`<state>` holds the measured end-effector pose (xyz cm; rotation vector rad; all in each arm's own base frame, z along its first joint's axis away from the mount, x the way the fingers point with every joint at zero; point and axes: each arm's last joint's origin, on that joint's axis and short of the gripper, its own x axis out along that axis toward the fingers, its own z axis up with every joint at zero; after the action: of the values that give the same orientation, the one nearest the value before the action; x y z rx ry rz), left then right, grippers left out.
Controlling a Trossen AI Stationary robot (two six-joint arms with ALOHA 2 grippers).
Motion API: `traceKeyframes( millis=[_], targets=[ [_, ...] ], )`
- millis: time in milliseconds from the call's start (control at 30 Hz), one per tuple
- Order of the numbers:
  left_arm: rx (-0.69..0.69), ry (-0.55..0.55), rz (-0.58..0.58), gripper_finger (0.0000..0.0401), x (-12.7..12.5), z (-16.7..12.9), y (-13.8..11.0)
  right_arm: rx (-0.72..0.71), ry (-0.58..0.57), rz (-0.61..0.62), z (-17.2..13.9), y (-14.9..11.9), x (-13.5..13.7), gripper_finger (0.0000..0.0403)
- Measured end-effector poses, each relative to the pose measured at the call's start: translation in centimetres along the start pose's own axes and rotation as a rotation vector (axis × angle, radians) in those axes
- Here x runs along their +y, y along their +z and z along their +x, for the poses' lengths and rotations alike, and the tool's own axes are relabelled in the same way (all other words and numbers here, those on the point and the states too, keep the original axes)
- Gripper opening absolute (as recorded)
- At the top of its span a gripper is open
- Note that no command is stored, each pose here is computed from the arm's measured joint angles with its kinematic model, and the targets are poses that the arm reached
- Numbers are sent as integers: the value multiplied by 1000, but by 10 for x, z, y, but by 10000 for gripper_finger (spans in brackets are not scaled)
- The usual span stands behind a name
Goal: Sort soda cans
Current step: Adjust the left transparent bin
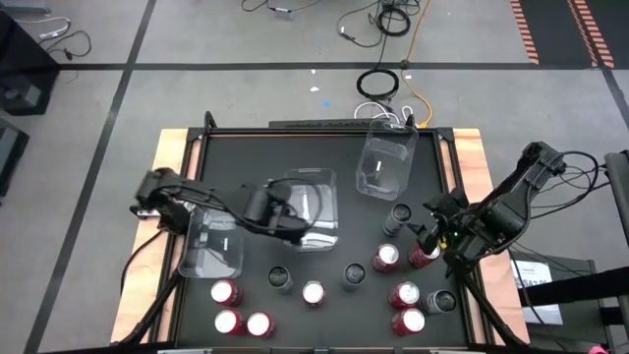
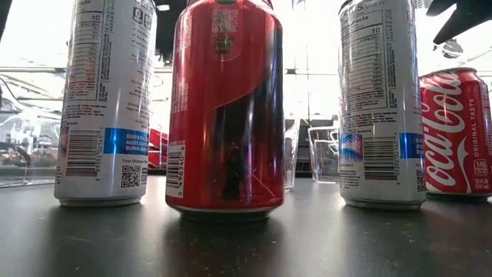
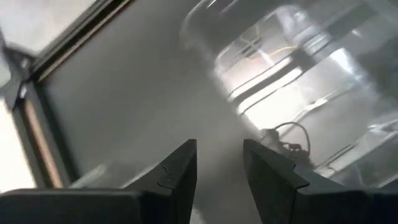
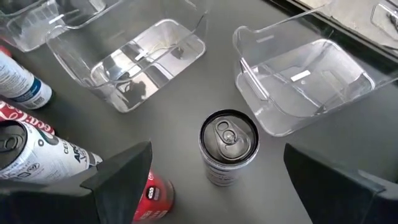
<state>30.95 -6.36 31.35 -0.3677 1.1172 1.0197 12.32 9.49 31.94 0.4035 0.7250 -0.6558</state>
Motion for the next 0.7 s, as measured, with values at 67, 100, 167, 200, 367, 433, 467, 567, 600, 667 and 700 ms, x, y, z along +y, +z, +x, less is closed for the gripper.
traceKeyframes(
  millis=[67, 100, 167, 200, 367, 433, 467, 567, 600, 667, 700],
  targets=[
    [19, 2, -53, 141, 13, 3, -14, 0, 0, 12, 0, 0, 0, 357],
    [29, 11, -81, 141, 21, 5, -21, 0, 0, 19, 0, 0, 0, 357],
    [44, 12, -148, 141, 38, 6, -34, 0, 1, 36, 0, 0, 0, 357],
    [49, 2, -188, 141, 48, 6, -39, 0, 1, 43, 0, 0, 0, 357],
    [39, -131, -367, 141, 95, 5, -60, -1, 9, 58, 0, 0, 1, 357],
    [35, -169, -400, 141, 112, 5, -64, -1, 11, 60, 0, 0, 1, 357],
    [35, -184, -420, 141, 119, 4, -66, -1, 11, 60, 0, 0, 1, 357],
    [48, -196, -509, 141, 131, 3, -68, -1, 16, 64, 0, 0, 2, 357],
    [45, -205, -519, 141, 132, 2, -68, -2, 19, 66, 0, 0, 2, 357],
    [39, -212, -525, 141, 134, 1, -68, -2, 24, 71, 0, 0, 3, 357],
    [39, -214, -527, 141, 133, 1, -68, -2, 26, 72, 0, 0, 3, 357]
  ],
)
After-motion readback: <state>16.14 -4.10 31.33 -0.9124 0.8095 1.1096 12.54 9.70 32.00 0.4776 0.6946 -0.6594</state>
